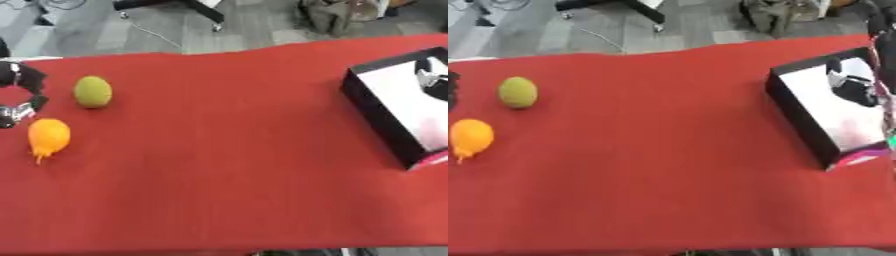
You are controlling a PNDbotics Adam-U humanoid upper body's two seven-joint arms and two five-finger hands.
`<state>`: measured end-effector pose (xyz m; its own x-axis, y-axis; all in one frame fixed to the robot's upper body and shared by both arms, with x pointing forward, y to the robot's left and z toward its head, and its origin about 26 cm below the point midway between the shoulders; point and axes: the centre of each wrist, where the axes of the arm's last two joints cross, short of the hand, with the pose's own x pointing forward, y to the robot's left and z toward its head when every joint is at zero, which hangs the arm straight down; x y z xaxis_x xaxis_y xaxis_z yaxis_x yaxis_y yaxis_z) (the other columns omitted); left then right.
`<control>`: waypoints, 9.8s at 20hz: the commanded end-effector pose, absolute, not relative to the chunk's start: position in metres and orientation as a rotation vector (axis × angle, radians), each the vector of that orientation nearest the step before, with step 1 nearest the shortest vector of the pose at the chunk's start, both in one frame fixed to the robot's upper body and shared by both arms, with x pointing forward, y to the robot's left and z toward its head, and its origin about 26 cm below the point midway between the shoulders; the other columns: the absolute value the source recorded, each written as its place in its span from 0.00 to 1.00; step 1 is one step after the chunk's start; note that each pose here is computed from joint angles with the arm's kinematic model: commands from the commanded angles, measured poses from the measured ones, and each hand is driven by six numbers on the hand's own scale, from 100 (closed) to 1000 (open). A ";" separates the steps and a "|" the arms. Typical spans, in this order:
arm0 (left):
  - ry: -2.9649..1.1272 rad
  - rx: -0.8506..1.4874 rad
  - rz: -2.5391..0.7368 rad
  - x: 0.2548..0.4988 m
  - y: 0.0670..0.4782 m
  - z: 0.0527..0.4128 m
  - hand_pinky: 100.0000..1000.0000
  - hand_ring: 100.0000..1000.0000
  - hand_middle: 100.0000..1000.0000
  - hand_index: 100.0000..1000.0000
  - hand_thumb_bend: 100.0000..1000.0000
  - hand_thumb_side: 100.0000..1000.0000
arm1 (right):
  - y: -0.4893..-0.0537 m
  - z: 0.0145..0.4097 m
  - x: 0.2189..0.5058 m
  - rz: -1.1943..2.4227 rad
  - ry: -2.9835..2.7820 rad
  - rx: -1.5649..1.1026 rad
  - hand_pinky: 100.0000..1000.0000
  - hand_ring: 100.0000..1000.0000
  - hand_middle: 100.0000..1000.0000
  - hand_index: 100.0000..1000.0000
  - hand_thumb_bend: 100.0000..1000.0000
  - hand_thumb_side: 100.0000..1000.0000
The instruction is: Pick up the objects with one hand, pass them to the other hand, and then place them into the box on the other side of the table.
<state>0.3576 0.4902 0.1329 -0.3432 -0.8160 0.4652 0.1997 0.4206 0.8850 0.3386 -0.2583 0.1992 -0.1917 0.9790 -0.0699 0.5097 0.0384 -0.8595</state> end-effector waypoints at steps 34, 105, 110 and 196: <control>-1.275 1.200 -1.239 0.375 0.492 0.063 0.55 0.35 0.35 0.57 0.10 0.00 | -0.193 0.180 0.320 1.220 -1.996 -1.107 0.74 0.70 0.75 0.96 0.00 0.42; -1.794 -0.907 -1.379 0.405 0.165 0.195 0.56 0.28 0.26 0.47 0.00 0.13 | -0.095 0.199 0.311 1.693 -2.436 -0.905 0.27 0.25 0.31 0.52 0.00 0.00; -1.783 -0.937 -1.392 0.400 0.160 0.196 0.59 0.33 0.32 0.53 0.00 0.26 | -0.095 0.193 0.315 1.563 -2.479 -0.902 0.20 0.16 0.23 0.28 0.00 0.00; -1.194 1.637 -0.961 0.428 0.447 0.067 0.49 0.29 0.27 0.46 0.00 0.00 | -0.292 0.222 0.336 1.093 -1.537 -1.689 0.90 0.88 0.88 0.93 0.06 0.43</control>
<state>0.4222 0.4419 0.0484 0.2281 -0.9675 -0.1097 -0.2191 -0.1607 0.9624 0.3386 -0.2915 0.2121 -0.0093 0.9850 -0.1721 0.4554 -0.1491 -0.8777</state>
